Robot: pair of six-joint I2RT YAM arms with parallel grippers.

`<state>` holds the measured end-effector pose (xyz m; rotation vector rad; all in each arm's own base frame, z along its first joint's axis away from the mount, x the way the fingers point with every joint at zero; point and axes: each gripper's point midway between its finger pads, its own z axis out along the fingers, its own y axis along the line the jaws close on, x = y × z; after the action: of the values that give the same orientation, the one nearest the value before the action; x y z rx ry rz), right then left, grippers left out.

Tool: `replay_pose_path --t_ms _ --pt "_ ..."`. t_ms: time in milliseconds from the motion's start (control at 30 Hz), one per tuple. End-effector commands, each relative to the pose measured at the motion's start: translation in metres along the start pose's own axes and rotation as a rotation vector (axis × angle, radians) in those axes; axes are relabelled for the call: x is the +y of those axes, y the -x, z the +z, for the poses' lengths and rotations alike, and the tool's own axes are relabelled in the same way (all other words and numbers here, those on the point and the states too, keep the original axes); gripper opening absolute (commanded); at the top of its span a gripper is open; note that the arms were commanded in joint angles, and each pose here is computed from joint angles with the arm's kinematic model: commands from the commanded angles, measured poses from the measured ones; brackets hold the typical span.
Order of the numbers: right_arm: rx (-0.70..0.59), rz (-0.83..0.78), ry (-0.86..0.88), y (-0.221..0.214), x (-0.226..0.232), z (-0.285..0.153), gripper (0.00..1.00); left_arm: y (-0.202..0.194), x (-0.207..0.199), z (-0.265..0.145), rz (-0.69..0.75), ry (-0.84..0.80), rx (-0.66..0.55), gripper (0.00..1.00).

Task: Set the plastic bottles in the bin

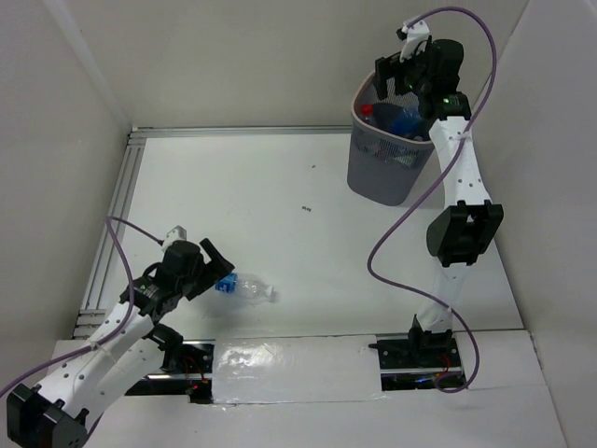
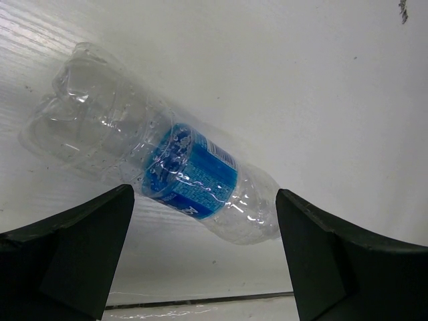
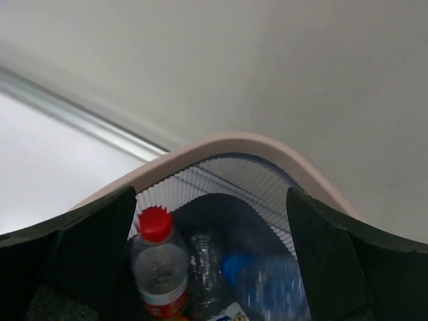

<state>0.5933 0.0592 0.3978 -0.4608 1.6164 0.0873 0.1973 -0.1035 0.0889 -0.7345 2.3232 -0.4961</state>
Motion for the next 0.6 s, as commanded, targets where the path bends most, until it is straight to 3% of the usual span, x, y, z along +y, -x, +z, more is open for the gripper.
replay_pose_path --t_ms 0,33,67,133,167,233,267,300,333,367,433,467,500,567 --pt "-0.218 -0.144 0.224 0.087 0.039 -0.046 1.0 0.012 -0.023 -0.008 0.009 -0.097 -0.04 1.0" --pt "-0.242 -0.169 0.423 0.079 0.076 -0.058 1.0 0.015 -0.027 -0.011 0.005 -0.118 -0.054 1.0" --pt "-0.277 -0.239 0.499 0.079 0.09 -0.07 0.97 0.018 -0.03 -0.016 0.012 -0.146 -0.073 1.0" --pt "-0.3 -0.292 0.693 0.067 0.155 -0.098 0.83 0.026 -0.039 -0.024 0.026 -0.201 -0.113 1.0" --pt "-0.327 -0.393 0.754 0.061 0.18 -0.104 0.75 0.034 -0.042 -0.028 0.018 -0.218 -0.152 1.0" --pt "-0.299 -0.416 0.909 0.038 0.255 -0.123 0.5 0.048 -0.051 -0.045 0.031 -0.284 -0.231 1.0" --pt "-0.27 -0.428 0.936 0.024 0.274 -0.126 0.3 0.052 -0.051 -0.049 0.034 -0.292 -0.255 1.0" --pt "-0.263 -0.435 1.003 0.015 0.308 -0.136 0.25 0.06 -0.052 -0.056 0.042 -0.3 -0.297 1.0" --pt "-0.224 -0.423 1.039 -0.008 0.326 -0.136 0.25 0.068 -0.056 -0.067 0.04 -0.327 -0.332 1.0" --pt "-0.198 -0.412 1.067 -0.018 0.339 -0.14 0.31 0.071 -0.056 -0.071 0.035 -0.328 -0.348 1.0" --pt "-0.168 -0.39 1.149 -0.033 0.372 -0.152 0.53 0.076 -0.054 -0.076 0.051 -0.315 -0.369 1.0" --pt "-0.127 -0.372 1.177 -0.049 0.383 -0.158 0.59 0.08 -0.054 -0.082 0.045 -0.316 -0.389 1.0" --pt "-0.097 -0.366 1.218 -0.061 0.403 -0.164 0.76 0.086 -0.054 -0.088 0.036 -0.316 -0.412 1.0" --pt "-0.022 -0.346 1.269 -0.094 0.422 -0.175 0.86 0.088 -0.05 -0.093 0.013 -0.3 -0.421 1.0"
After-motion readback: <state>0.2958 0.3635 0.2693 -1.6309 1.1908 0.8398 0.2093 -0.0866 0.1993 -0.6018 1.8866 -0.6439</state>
